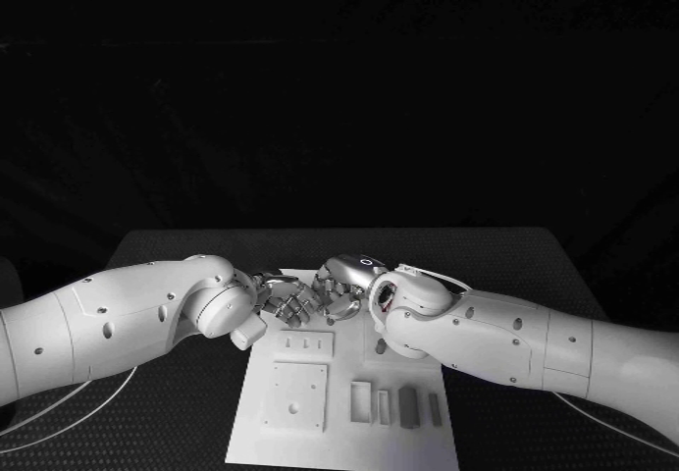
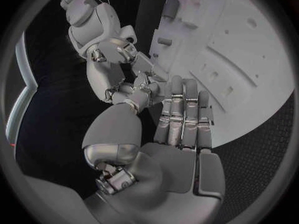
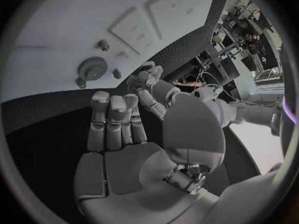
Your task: Assemble the parts on the task board
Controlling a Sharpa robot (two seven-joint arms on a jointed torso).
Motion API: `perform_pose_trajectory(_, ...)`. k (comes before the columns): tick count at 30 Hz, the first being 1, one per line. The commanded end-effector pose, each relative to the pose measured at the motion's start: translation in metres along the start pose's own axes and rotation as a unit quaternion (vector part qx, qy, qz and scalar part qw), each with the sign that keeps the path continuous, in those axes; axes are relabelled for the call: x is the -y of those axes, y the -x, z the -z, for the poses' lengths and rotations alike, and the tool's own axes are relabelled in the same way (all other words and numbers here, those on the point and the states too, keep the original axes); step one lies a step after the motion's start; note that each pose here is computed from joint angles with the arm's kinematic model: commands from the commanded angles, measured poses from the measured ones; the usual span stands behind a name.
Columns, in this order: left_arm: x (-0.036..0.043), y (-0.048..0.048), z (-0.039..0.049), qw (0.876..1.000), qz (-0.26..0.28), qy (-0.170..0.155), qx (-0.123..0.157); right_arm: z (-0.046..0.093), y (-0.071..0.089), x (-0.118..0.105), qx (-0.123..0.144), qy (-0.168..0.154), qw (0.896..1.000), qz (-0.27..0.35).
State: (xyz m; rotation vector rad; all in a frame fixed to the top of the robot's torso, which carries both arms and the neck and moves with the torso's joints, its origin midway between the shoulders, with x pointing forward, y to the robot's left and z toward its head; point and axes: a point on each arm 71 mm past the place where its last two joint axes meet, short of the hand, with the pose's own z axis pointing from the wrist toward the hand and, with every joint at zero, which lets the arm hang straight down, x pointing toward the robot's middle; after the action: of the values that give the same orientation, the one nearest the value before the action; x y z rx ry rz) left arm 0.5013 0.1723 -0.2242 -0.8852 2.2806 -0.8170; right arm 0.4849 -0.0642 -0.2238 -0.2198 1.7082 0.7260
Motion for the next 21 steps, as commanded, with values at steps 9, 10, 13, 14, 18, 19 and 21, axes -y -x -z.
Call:
perform_pose_trajectory(9, 0.0008, 0.0009, 0.0002, 1.000, 0.002, 0.002, 0.013, 0.0001, -0.0024, -0.0042, -0.008, 0.009, 1.000, -0.008)
perform_pose_trajectory(10, 0.0009, 0.0006, 0.0002, 1.000, 0.002, 0.002, 0.013, 0.0001, -0.0024, -0.0042, -0.008, 0.009, 1.000, -0.008)
perform_pose_trajectory(13, 0.0010, -0.0001, 0.0003, 1.000, 0.001, 0.003, 0.011, 0.0001, -0.0025, -0.0039, -0.009, 0.008, 1.000, -0.008)
perform_pose_trajectory(14, 0.0010, -0.0002, 0.0003, 1.000, 0.001, 0.003, 0.011, 0.0000, -0.0025, -0.0037, -0.009, 0.008, 1.000, -0.008)
perform_pose_trajectory(18, 0.0011, -0.0006, 0.0002, 1.000, 0.001, 0.003, 0.009, -0.0001, -0.0026, -0.0033, -0.009, 0.007, 1.000, -0.008)
perform_pose_trajectory(19, 0.0011, -0.0007, 0.0002, 1.000, 0.001, 0.003, 0.009, 0.0000, -0.0026, -0.0034, -0.009, 0.007, 1.000, -0.008)
perform_pose_trajectory(21, 0.0011, -0.0010, 0.0002, 1.000, 0.000, 0.003, 0.007, -0.0001, -0.0027, -0.0034, -0.009, 0.007, 1.000, -0.008)
